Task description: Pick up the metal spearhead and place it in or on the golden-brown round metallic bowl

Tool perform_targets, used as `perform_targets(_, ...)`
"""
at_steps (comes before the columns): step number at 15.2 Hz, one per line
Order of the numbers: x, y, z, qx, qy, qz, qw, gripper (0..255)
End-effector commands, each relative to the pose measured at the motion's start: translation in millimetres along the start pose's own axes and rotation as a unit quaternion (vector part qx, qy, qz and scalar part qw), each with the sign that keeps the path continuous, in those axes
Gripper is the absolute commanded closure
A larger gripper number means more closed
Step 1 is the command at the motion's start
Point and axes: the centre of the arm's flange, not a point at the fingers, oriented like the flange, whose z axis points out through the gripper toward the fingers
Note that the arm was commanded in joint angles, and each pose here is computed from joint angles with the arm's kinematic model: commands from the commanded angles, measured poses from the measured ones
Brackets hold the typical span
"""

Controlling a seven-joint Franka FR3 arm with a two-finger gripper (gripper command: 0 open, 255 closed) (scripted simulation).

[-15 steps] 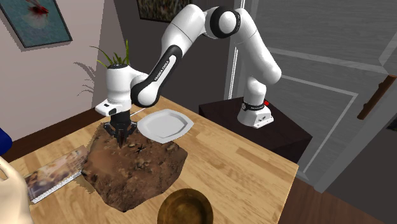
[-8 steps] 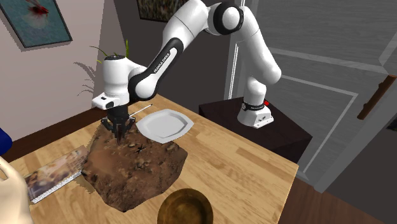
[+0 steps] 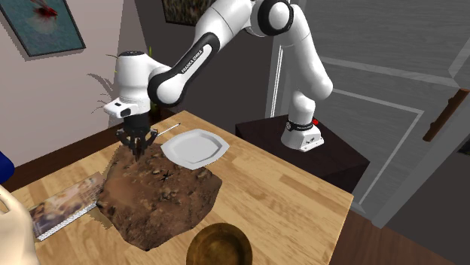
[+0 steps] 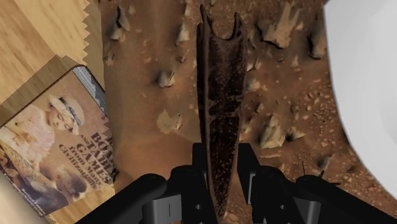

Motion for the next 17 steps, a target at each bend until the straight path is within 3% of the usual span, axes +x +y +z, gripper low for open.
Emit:
perform_targets(1, 1, 3, -10, 0.000, 0.000, 0.000, 1.0000, 255)
perform_targets(4, 2, 5, -22, 0.000, 0.000, 0.000, 1.0000, 255)
perform_targets(17, 155, -74, -28, 0.000, 0.000, 0.000, 1.0000, 255)
